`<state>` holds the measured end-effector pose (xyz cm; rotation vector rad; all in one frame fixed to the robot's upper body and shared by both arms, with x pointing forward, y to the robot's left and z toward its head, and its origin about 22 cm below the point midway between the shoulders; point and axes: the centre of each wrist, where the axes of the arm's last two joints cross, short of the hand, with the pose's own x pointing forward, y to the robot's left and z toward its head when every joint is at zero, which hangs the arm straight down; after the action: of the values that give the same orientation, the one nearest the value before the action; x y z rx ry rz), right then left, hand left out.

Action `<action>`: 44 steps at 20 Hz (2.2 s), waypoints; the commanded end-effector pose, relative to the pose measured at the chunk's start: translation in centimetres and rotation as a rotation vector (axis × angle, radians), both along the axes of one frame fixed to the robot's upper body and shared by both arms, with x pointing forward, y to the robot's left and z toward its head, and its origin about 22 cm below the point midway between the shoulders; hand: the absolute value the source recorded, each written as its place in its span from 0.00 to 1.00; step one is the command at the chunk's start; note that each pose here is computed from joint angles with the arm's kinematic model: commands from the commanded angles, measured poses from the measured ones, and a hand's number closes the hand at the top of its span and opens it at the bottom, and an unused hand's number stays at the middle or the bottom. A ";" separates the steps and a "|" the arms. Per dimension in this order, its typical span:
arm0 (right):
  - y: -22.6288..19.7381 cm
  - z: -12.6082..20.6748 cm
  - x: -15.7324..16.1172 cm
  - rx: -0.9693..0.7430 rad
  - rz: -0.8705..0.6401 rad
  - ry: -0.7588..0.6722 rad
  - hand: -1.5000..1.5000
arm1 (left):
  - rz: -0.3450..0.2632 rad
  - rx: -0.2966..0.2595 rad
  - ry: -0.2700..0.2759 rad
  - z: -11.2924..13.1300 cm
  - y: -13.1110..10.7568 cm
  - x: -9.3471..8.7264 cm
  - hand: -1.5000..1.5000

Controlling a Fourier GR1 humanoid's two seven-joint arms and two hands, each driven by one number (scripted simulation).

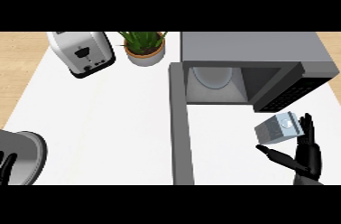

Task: Pick up the milk, place it into the microwave and close the microwave

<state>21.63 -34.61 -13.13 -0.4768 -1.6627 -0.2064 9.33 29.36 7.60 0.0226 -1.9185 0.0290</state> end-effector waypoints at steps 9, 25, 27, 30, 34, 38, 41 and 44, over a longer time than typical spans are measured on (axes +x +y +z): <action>-0.2 -0.6 2.6 0.054 -0.011 -0.087 0.00 | -0.004 0.002 0.007 0.6 0.1 -0.3 0.00; 1.2 -0.2 3.5 0.282 0.170 -0.255 1.00 | 0.019 0.004 -0.002 -2.2 1.7 0.9 0.00; 3.0 -0.8 3.3 0.334 0.269 -0.249 1.00 | 0.009 0.001 0.013 -1.1 0.8 0.6 0.00; 3.8 0.6 4.9 0.322 0.422 -0.218 1.00 | 0.012 0.012 0.004 -1.1 1.5 0.8 0.00; 7.3 0.0 4.7 0.350 0.583 -0.206 1.00 | 0.023 0.007 0.019 -1.1 2.2 0.3 0.00; 8.9 2.8 5.2 0.293 0.625 -0.197 1.00 | 0.030 -0.018 0.023 -1.8 3.2 -1.3 0.00; 9.1 4.8 4.3 0.275 0.657 -0.194 1.00 | 0.023 -0.014 0.006 -1.2 3.0 -2.1 0.00; 10.8 6.7 2.3 0.264 0.647 -0.198 1.00 | 0.021 -0.025 -0.010 0.6 1.2 -2.3 0.00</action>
<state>25.49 -25.42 -8.67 0.2767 -1.8529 -0.0086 8.03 31.65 7.06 0.0341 -1.9101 0.0524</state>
